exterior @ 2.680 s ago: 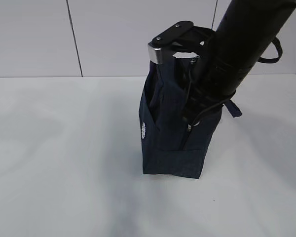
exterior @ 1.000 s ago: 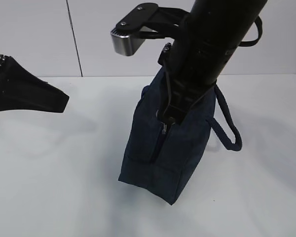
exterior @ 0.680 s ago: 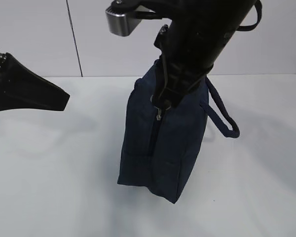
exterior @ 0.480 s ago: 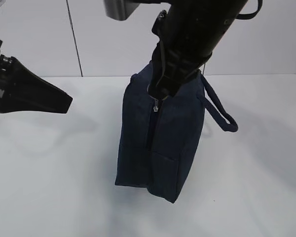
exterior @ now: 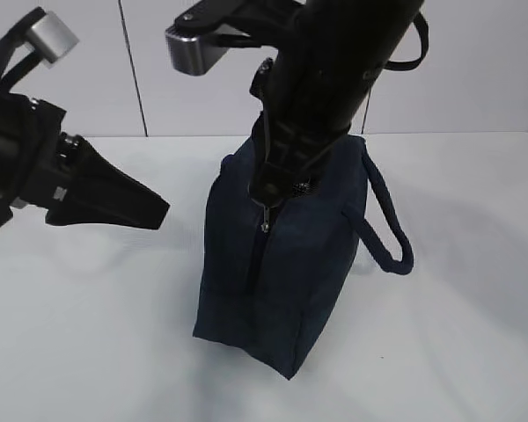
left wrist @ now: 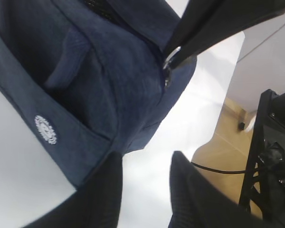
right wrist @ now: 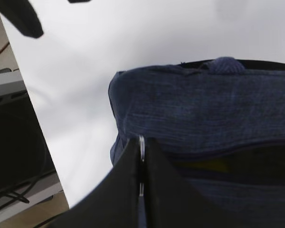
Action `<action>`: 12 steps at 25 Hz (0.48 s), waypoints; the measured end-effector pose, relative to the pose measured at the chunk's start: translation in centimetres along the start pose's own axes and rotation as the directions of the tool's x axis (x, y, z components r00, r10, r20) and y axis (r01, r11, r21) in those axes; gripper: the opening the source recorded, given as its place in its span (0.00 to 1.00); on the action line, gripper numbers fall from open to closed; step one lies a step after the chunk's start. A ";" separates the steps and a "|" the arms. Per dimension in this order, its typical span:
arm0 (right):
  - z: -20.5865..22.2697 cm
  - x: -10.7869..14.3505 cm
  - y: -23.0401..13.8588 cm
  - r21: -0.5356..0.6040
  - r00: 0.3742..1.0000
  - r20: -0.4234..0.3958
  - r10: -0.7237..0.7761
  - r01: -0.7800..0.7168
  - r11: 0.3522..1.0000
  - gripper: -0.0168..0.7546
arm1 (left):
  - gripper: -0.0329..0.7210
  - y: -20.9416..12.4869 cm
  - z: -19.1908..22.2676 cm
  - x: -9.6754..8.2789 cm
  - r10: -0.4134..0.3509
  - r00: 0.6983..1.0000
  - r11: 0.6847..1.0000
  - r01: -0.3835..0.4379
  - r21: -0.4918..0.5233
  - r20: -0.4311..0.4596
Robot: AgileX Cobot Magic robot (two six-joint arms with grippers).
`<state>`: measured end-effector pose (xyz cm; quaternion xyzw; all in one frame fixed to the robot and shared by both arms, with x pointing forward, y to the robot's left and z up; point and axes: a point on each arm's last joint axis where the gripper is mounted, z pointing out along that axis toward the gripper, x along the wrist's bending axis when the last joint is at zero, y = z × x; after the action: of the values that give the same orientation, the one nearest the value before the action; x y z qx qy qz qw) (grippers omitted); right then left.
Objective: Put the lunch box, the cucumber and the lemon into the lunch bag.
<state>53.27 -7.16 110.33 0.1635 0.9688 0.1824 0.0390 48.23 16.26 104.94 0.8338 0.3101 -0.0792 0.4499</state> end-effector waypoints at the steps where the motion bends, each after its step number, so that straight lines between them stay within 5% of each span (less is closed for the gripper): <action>1: 0.3 -0.1 0.0 0.011 1.000 0.002 -0.001 0.001 1.000 0.03 | 0.37 0.0 0.2 0.0 0.000 1.000 1.000 0.000 0.005 0.006; 12: 1.0 -1.1 0.0 0.060 0.998 0.055 -0.015 0.012 0.998 0.03 | 0.37 0.0 0.6 0.3 -0.003 1.000 1.000 0.003 -0.006 0.015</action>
<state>54.48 -7.19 109.37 0.1629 0.9734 0.1484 0.0622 48.54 15.90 104.49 0.8314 0.3079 -0.0853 0.4546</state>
